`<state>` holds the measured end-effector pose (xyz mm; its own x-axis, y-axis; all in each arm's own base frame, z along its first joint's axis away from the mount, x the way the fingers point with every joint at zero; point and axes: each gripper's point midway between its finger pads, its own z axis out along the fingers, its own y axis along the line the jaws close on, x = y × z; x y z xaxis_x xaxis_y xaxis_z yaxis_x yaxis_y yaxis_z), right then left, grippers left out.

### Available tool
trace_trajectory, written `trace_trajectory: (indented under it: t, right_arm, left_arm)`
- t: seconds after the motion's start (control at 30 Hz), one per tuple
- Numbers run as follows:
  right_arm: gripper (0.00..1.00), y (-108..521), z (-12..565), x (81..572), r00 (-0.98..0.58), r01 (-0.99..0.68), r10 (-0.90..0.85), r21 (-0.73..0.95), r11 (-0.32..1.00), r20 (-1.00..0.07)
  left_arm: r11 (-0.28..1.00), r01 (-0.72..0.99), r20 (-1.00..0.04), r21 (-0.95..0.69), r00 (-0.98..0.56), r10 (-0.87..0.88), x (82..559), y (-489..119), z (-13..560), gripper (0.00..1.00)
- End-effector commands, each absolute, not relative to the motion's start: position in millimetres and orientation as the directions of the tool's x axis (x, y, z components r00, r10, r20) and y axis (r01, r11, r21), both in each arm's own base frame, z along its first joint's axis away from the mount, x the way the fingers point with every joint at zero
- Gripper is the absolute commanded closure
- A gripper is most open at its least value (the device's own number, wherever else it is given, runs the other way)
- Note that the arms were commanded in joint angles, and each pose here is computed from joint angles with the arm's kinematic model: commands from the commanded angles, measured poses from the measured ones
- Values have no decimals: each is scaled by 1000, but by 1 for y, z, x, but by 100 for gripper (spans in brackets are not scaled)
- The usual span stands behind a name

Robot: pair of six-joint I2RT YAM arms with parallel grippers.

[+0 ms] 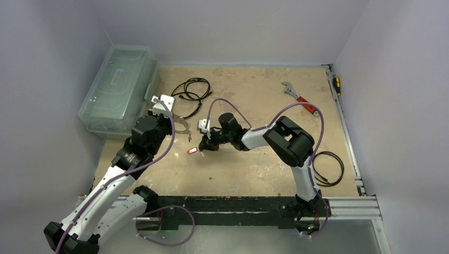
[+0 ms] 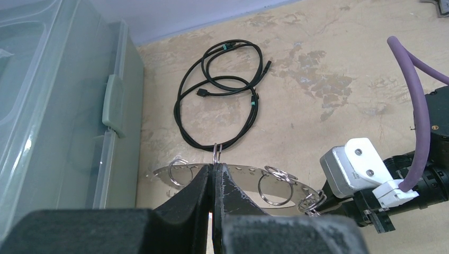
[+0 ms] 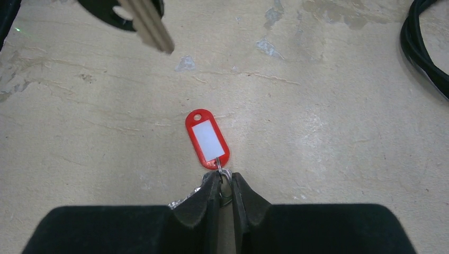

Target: Put the keys on the keyring

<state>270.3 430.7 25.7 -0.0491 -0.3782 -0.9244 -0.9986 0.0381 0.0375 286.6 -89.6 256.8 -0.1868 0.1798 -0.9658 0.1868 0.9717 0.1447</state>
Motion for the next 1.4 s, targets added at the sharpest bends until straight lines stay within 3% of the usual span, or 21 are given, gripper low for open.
trace_trajectory:
  t: [0.0,0.3,0.63,1.37]
  right_arm:
    - [82,438,28,272,-16,-1000,-374,9,21,-927]
    - [87,442,26,270,-17,-1000,-377,16,6,-926]
    - [100,442,21,264,-20,-999,-393,30,-19,-919]
    - [100,433,86,250,-48,-999,-226,41,36,-973]
  left_arm:
    - [973,174,-974,151,-140,176,291,-88,270,100]
    - [972,178,-974,153,-141,179,291,-89,270,100]
    - [972,178,-973,154,-142,181,291,-89,269,100]
    - [970,190,-975,154,-127,180,289,-90,272,100]
